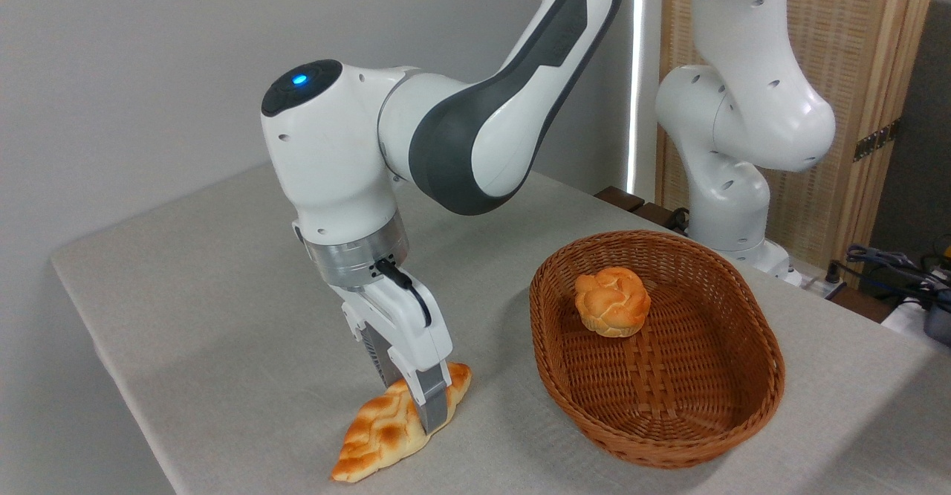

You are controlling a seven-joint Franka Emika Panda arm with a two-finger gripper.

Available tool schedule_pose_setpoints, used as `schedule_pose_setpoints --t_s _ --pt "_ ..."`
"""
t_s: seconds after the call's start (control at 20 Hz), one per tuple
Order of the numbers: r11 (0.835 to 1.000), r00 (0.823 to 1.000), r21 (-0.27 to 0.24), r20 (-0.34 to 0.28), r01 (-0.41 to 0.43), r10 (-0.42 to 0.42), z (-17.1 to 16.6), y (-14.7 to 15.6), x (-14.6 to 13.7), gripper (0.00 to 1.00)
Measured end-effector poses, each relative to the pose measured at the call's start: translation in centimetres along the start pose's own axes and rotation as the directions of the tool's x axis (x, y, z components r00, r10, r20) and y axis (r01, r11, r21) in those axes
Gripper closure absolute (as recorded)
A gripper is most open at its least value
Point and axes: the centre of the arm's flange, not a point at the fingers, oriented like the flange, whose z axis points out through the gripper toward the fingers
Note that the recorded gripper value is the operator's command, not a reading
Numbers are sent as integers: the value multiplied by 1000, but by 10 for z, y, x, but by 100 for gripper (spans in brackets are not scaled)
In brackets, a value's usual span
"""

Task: Put bread into the basket
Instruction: 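Close the gripper around the middle of the braided loaf, then lift the braided loaf and carry it over the woven basket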

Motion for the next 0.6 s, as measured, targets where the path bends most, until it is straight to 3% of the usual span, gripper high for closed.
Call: schedule_pose_setpoints --t_s 0.35,0.6 --pt "1000 1000 18 -17 2 -2 -12 -3 2 95" --pt "1000 1000 18 -17 7 -6 -48 -6 0 94"
